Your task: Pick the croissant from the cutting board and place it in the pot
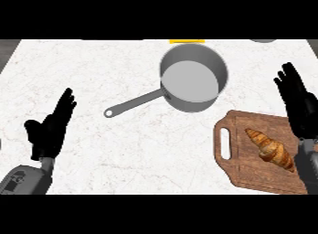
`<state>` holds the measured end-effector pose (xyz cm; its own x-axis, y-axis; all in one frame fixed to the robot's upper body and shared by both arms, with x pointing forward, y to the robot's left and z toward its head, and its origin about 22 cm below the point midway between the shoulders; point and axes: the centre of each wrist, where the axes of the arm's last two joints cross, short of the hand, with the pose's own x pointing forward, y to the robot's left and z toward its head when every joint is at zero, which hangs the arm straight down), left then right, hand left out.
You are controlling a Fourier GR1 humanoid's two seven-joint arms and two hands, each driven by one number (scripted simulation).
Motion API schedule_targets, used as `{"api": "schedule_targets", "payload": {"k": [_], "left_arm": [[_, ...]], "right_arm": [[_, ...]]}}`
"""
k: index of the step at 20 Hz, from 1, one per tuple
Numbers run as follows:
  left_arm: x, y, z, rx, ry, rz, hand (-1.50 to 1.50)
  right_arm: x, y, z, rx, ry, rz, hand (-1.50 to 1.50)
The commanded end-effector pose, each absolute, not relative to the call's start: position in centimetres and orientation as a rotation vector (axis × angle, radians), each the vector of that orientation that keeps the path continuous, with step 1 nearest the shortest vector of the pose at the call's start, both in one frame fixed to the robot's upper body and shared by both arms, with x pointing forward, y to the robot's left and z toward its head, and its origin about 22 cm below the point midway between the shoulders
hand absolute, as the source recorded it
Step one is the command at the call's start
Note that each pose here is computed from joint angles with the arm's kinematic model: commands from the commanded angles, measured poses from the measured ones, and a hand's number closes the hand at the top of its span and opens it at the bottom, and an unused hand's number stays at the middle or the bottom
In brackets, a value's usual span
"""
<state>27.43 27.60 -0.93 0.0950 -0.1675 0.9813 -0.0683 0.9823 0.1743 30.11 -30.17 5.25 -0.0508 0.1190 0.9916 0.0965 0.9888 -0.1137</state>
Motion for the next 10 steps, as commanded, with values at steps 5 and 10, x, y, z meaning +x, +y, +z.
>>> {"api": "schedule_targets", "payload": {"k": [5,10], "left_arm": [[26.6,24.9,-2.8,0.05,-1.374,-0.217,0.0],[26.0,25.7,-2.8,-0.015,-1.293,-0.222,0.0]], "right_arm": [[28.3,-28.6,4.4,0.272,-1.494,0.714,1.5],[25.7,-32.2,5.4,-0.048,-2.052,0.588,-1.5]]}}
